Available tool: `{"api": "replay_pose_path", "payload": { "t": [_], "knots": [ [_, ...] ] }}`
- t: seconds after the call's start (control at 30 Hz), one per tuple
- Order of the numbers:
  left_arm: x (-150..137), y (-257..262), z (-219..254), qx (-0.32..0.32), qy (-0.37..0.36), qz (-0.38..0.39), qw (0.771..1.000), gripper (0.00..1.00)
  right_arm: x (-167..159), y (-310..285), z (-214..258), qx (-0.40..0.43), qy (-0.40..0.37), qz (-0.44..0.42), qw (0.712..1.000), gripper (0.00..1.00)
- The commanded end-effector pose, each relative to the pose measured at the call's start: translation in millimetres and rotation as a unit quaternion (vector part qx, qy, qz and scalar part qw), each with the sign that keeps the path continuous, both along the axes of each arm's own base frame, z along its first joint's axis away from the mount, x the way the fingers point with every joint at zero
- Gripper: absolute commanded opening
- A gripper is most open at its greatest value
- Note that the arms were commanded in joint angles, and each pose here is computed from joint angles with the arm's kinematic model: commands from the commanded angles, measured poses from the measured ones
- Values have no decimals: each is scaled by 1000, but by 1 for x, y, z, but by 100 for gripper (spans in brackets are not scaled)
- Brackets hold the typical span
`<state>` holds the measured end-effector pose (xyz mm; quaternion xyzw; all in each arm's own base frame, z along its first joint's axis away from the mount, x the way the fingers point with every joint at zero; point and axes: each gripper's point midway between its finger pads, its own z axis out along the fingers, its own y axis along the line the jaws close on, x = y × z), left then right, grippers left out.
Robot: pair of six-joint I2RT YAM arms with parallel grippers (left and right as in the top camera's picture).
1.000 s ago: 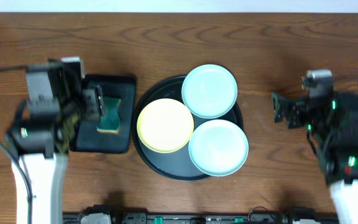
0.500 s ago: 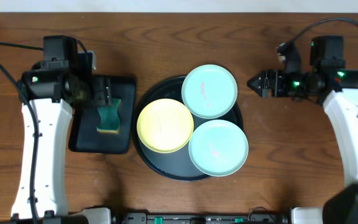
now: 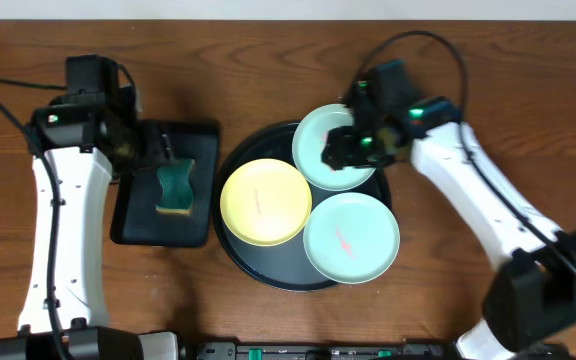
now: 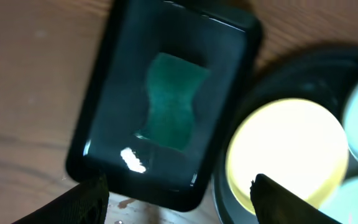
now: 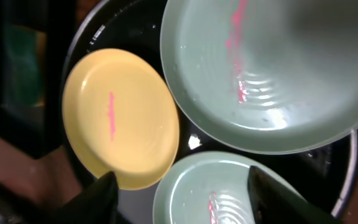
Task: Clean dirty plates on tray and stack at the side
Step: 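Move the right gripper onto the yellow plate rim and grip it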
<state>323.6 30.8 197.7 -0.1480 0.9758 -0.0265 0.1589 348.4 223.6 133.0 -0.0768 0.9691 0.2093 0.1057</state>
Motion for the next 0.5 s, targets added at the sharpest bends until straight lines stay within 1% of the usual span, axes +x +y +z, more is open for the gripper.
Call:
{"api": "replay_pose_path", "payload": {
  "t": [0.0,0.23,0.3,0.37,0.47],
  "knots": [
    [2,19,5,18,-5,56,998,74,4,7,-24,-65,12,-44,997,52],
    [1,19,5,18,-4,56,998,74,-17,31,-65,-100,56,-24,993,43],
    [1,19,5,18,-5,56,998,74,-22,36,-75,-106,66,-21,992,39],
    [1,19,5,18,-4,56,998,74,-25,42,-84,-110,71,-16,991,35],
    [1,19,5,18,-4,56,998,74,-27,49,-91,-110,70,-7,991,33]
  ]
}}
